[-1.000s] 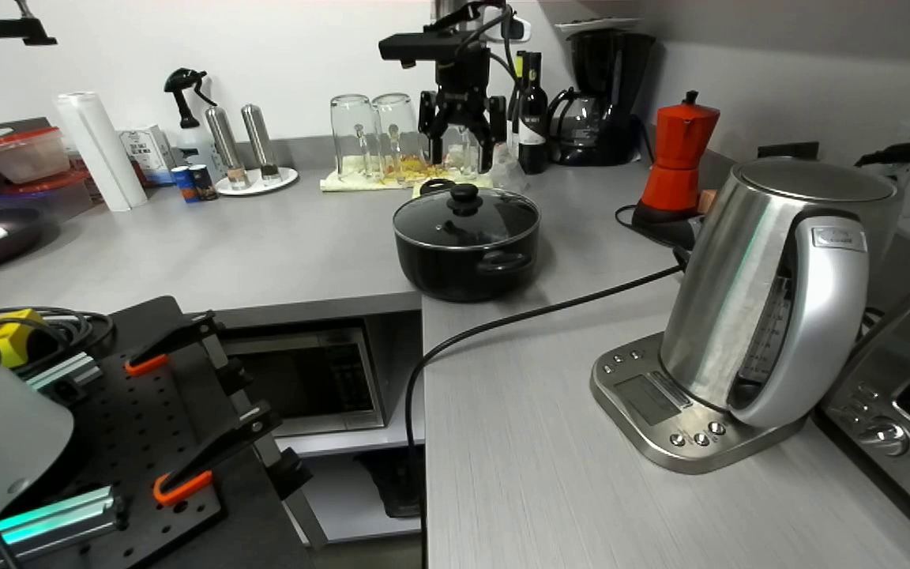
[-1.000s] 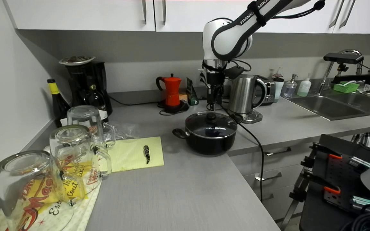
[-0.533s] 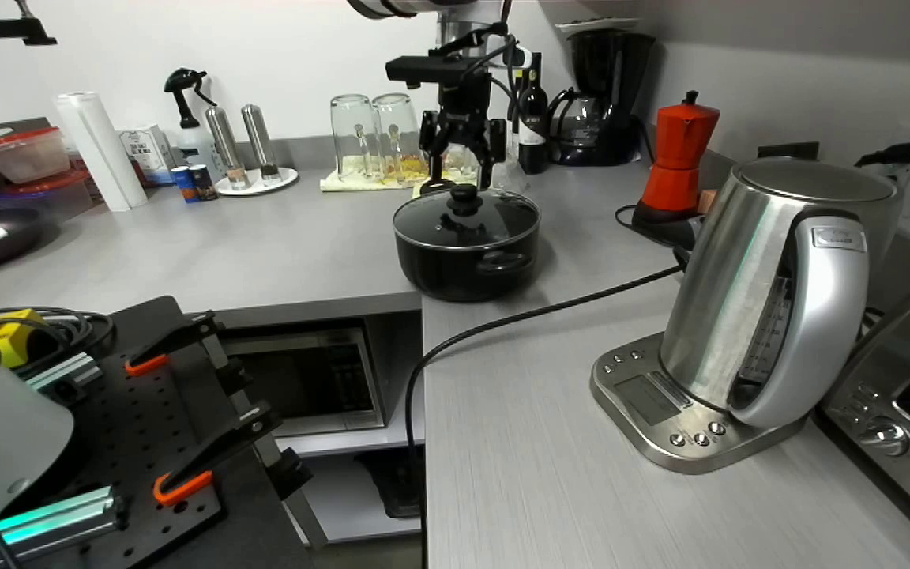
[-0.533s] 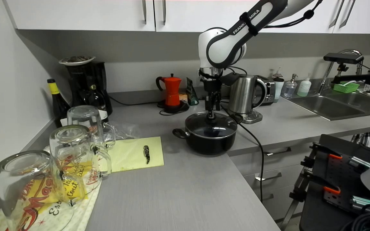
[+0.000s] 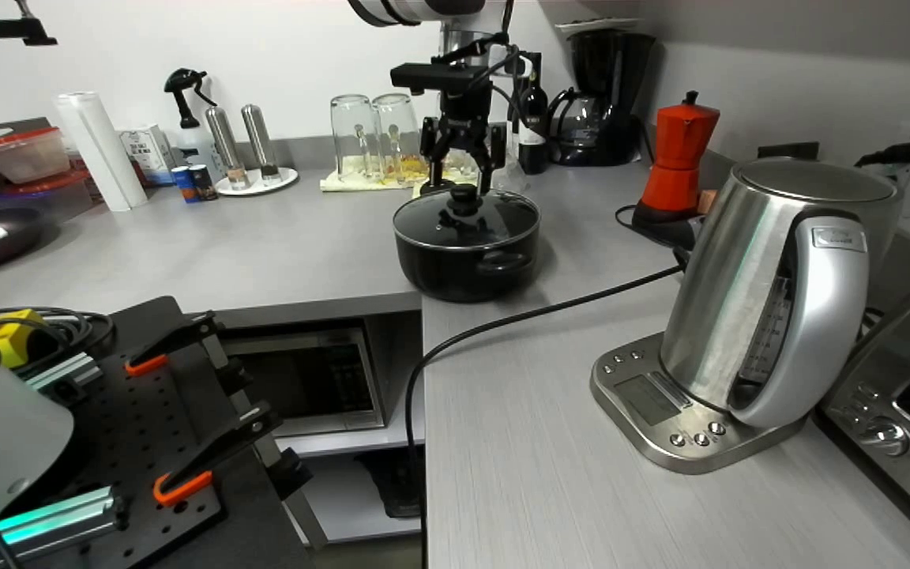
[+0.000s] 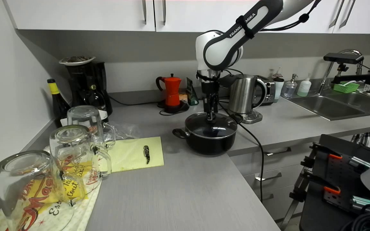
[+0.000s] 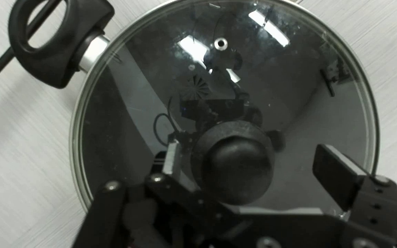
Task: Remove the lid from the pot
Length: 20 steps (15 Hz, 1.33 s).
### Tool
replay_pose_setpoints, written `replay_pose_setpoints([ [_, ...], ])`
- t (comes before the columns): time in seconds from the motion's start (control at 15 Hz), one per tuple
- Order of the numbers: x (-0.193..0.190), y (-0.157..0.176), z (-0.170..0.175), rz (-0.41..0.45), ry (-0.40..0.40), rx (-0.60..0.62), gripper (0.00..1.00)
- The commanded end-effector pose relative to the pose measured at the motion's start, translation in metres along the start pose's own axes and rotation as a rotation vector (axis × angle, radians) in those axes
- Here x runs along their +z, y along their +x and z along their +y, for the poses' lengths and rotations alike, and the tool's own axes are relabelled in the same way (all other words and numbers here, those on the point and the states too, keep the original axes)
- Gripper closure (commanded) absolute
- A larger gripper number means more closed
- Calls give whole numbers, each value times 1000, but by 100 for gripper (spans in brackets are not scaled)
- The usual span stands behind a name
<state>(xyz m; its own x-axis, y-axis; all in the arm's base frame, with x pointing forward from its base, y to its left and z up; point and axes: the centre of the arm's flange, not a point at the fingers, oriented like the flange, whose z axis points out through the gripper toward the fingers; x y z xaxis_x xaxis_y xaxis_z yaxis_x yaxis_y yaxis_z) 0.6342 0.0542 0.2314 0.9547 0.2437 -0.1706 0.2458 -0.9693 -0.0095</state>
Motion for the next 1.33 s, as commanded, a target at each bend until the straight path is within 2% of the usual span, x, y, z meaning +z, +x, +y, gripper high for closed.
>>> replay_pose_setpoints([
  [0.0,-3,10,0,-7,5,-41,33],
  [0.27,-7,9,0,4,11,-60,66],
  [0.4,-9,9,0,9,11,-67,75],
  [0.87,-45,-17,-8,46,-29,-64,75],
  [1.27,-76,-48,-45,77,-77,-134,75],
])
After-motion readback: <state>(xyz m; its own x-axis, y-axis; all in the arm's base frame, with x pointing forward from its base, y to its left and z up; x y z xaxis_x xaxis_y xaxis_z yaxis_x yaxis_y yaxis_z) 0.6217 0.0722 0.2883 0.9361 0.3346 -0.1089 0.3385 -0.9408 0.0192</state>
